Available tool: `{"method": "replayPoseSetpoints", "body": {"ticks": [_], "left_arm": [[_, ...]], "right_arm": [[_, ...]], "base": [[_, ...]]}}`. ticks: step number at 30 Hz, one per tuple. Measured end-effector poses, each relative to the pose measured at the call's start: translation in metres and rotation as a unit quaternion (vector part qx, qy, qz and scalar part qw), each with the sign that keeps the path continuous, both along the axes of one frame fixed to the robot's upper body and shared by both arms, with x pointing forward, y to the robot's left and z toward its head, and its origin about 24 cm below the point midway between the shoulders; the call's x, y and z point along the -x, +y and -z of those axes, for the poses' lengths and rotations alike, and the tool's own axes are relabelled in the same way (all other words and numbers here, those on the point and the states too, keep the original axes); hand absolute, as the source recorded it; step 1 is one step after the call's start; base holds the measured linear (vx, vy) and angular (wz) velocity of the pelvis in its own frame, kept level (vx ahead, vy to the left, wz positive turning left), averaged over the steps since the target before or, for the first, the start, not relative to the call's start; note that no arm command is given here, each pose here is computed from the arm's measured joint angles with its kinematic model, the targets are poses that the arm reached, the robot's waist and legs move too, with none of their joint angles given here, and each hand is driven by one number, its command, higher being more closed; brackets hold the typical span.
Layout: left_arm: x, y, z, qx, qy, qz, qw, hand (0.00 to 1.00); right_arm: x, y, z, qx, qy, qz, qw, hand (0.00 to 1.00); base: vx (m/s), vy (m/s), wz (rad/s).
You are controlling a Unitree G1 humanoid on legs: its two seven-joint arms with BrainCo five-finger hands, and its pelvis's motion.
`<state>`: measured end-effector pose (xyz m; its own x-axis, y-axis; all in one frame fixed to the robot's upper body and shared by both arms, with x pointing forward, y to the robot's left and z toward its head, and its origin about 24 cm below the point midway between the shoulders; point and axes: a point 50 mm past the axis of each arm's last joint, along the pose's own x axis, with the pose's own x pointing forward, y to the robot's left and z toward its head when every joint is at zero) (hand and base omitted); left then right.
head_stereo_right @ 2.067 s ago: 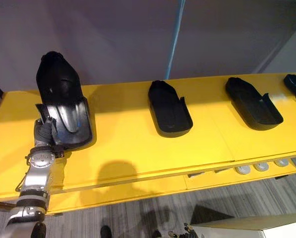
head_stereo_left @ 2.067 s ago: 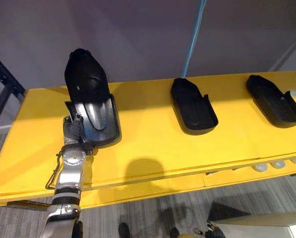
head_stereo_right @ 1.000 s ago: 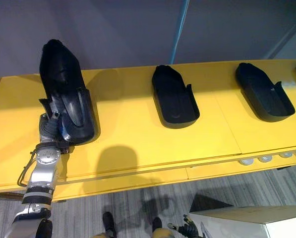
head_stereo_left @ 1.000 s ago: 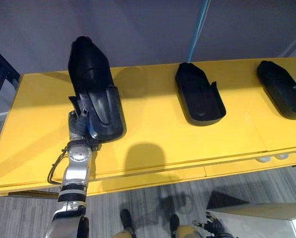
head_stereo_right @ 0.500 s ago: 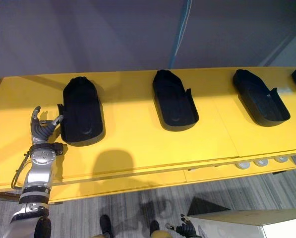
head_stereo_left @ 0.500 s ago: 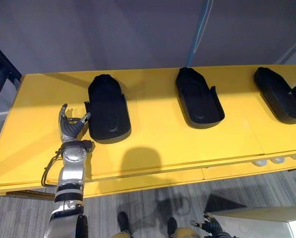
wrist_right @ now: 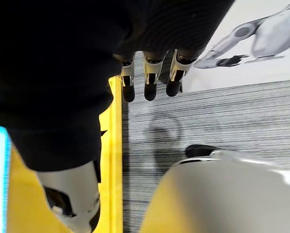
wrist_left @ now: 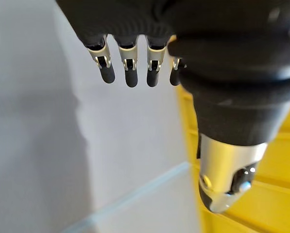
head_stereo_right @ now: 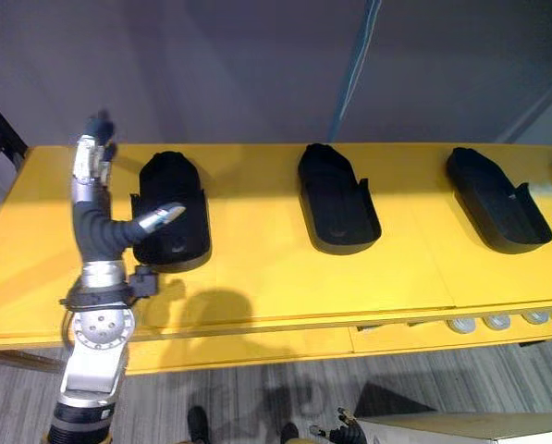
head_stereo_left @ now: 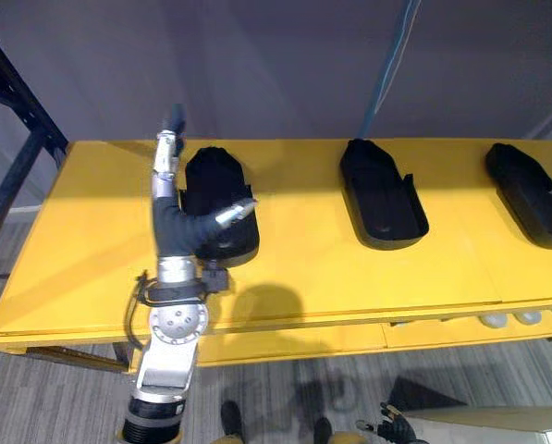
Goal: Walk over and take plastic housings, then place them on the shelf
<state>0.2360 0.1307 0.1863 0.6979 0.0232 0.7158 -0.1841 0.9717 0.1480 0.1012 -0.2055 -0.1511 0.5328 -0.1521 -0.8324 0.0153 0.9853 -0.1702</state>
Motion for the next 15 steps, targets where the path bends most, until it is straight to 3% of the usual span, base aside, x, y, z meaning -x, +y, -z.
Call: {"method": "replayPoseSetpoints", "body": {"ticks": [1, 9, 15], "left_arm": [[0.001, -0.005, 0.004, -0.005, 0.011, 0.013, 1.000, 1.00], [0.000, -0.023, 0.019, -0.028, 0.048, 0.061, 0.997, 1.00], [-0.002, -0.039, 0.066, -0.064, 0.154, 0.099, 0.981, 1.00]], "right_arm": [[0.002, 0.000, 0.001, 0.001, 0.006, -0.003, 1.000, 0.00], [0.009, 0.000, 0.004, 0.001, 0.021, -0.003, 1.000, 0.00], [0.010, 0.001, 0.005, 0.001, 0.022, -0.004, 1.000, 0.00]], "base": [[-0.06, 0.012, -0.04], [-0.02, 0.011, -0.08], [0.00, 0.000, -0.06]]}}
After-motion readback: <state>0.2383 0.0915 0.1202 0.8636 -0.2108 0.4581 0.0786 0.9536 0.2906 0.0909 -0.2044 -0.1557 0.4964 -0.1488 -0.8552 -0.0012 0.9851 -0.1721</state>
